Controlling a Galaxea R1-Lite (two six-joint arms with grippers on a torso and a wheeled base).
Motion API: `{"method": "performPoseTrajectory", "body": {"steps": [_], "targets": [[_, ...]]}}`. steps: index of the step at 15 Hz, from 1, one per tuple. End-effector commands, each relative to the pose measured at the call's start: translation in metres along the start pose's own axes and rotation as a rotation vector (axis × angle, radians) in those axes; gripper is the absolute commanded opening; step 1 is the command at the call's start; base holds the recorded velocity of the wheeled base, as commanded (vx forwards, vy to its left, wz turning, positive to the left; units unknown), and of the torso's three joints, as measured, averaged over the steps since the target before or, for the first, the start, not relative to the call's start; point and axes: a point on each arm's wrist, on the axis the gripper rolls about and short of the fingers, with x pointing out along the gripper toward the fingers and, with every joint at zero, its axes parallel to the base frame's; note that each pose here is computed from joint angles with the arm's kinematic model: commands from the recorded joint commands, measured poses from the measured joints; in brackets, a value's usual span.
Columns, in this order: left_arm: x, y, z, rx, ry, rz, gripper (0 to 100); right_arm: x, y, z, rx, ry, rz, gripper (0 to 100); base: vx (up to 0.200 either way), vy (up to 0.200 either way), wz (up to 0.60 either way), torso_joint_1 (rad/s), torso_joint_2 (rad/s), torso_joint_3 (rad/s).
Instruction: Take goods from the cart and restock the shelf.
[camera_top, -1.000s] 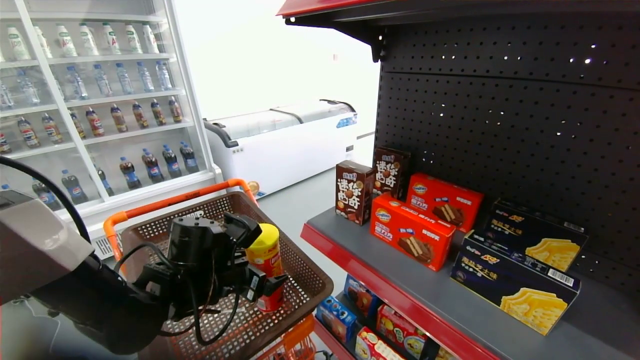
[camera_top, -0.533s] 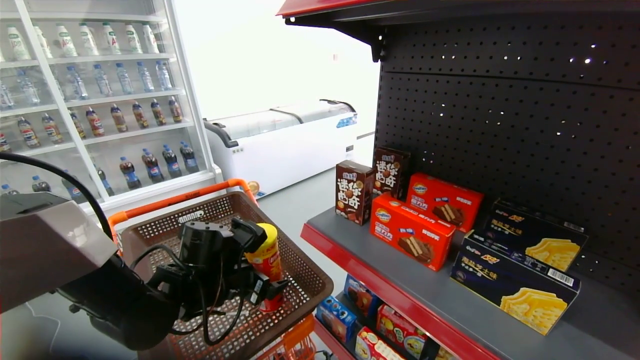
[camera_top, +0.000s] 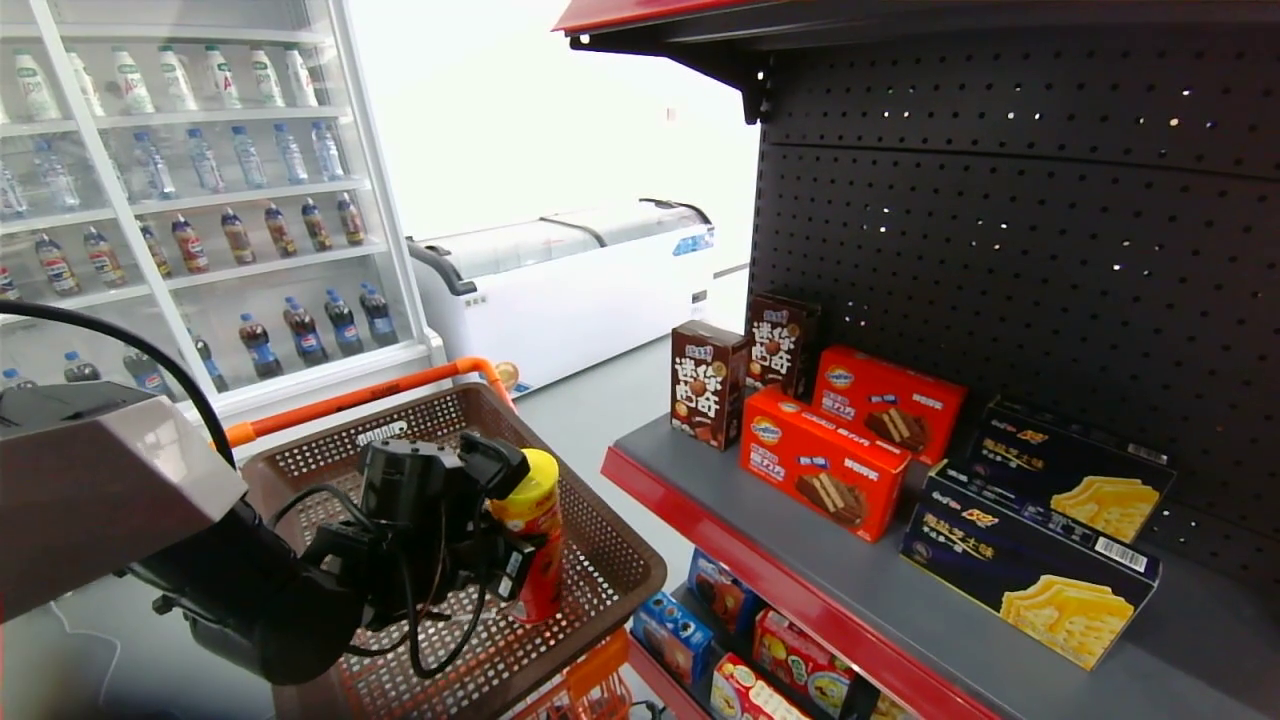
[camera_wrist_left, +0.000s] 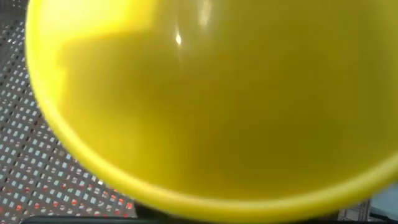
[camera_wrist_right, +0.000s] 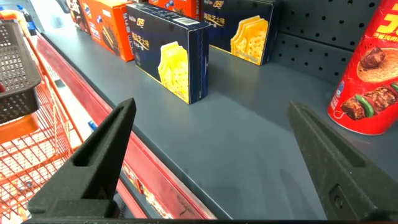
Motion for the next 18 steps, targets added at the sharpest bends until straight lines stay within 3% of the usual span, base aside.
{"method": "performPoseTrajectory", "body": {"steps": [1, 2, 3, 8, 11, 13, 15, 17, 18], "targets": [[-0.006, 0.004, 0.012, -0.003, -0.047, 0.021, 0, 0.000, 0.000, 0.000, 0.000, 0.000, 0.000, 100, 0.000, 0.000, 0.00, 0.000, 0.00, 0.000], [-0.010, 0.004, 0.018, -0.002, -0.069, 0.025, 0, 0.000, 0.000, 0.000, 0.000, 0.000, 0.002, 100, 0.000, 0.000, 0.00, 0.000, 0.00, 0.000], [-0.019, 0.013, 0.029, -0.003, -0.106, 0.056, 0, 0.000, 0.000, 0.000, 0.000, 0.000, 0.000, 100, 0.000, 0.000, 0.00, 0.000, 0.00, 0.000], [-0.058, 0.025, 0.069, -0.013, -0.169, 0.079, 0, 0.000, 0.000, 0.000, 0.000, 0.000, 0.000, 100, 0.000, 0.000, 0.00, 0.000, 0.00, 0.000], [-0.086, 0.023, 0.081, -0.024, -0.173, 0.065, 0, 0.000, 0.000, 0.000, 0.000, 0.000, 0.002, 100, 0.000, 0.000, 0.00, 0.000, 0.00, 0.000], [-0.104, 0.019, 0.086, -0.051, -0.192, 0.025, 0, 0.000, 0.000, 0.000, 0.000, 0.000, 0.000, 100, 0.000, 0.000, 0.00, 0.000, 0.00, 0.000], [-0.127, 0.017, 0.090, -0.054, -0.208, 0.045, 0, 0.000, 0.000, 0.000, 0.000, 0.000, 0.000, 100, 0.000, 0.000, 0.00, 0.000, 0.00, 0.000], [-0.136, 0.016, 0.089, -0.059, -0.187, 0.041, 0, 0.000, 0.000, 0.000, 0.000, 0.000, 0.002, 100, 0.000, 0.000, 0.00, 0.000, 0.00, 0.000], [-0.159, 0.012, 0.094, -0.122, -0.215, 0.013, 0, 0.000, 0.000, 0.000, 0.000, 0.000, 0.002, 100, 0.000, 0.000, 0.00, 0.000, 0.00, 0.000]]}}
